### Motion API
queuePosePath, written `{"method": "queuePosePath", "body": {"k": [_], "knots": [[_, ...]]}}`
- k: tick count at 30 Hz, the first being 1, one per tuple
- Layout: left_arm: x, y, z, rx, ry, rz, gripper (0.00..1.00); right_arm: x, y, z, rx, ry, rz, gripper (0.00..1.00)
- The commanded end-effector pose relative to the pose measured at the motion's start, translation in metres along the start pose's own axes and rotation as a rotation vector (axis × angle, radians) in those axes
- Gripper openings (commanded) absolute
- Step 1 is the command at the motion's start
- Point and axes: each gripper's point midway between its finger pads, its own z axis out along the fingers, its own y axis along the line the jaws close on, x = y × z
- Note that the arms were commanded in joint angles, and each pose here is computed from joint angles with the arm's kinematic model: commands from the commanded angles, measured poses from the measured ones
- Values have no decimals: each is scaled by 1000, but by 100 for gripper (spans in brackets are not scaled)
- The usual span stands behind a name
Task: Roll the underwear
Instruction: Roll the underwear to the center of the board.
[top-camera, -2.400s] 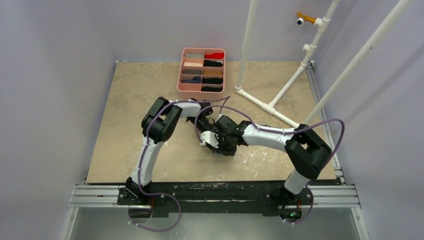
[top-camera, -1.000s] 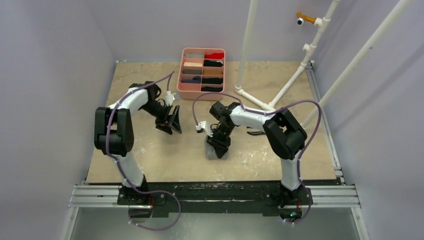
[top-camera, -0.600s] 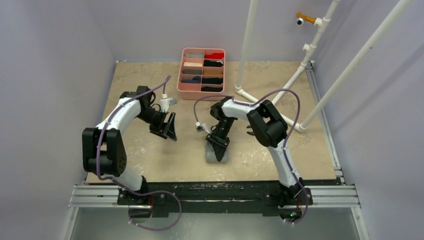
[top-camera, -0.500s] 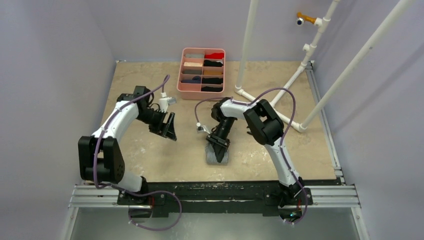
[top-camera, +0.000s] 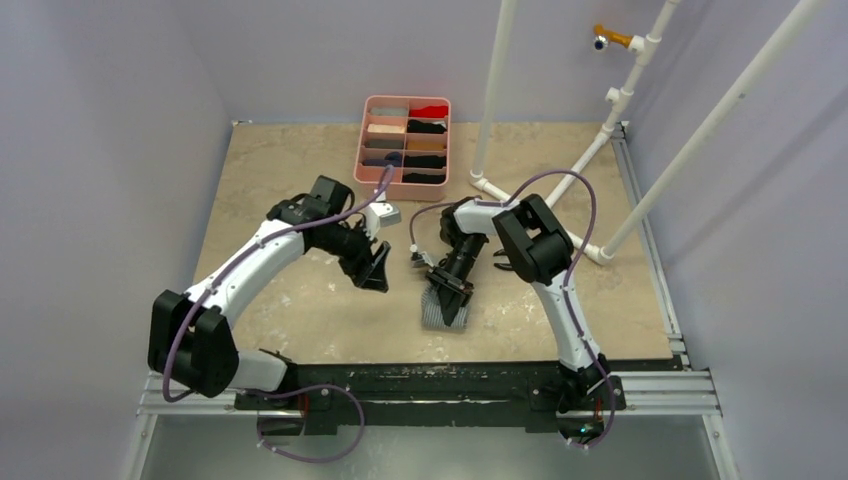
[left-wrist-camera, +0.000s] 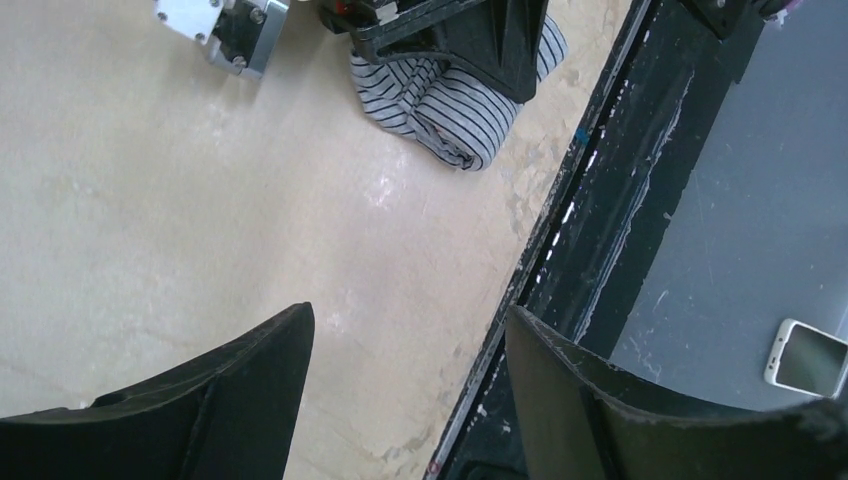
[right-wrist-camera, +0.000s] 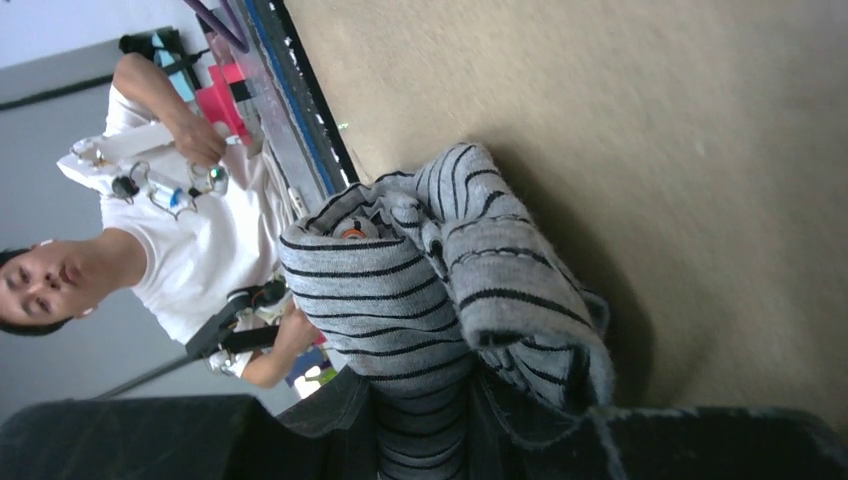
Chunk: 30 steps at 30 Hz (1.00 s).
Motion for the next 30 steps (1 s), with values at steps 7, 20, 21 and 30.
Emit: {"method": "queuePosePath", "body": {"k": [7,20,21,30], "knots": [[-28,-29,73,106,12,243,69,3,-111,-26,418,-19,-108,0],[-33,-59,146,137,27,499,71,7,-111,-29,401,-38,-153,1],[-34,-60,150,135,15,515,71,8,-111,-29,401,-37,-152,1],[-34,-59,173,101,-10,591,72,8,-110,-28,390,-36,-153,1]]}}
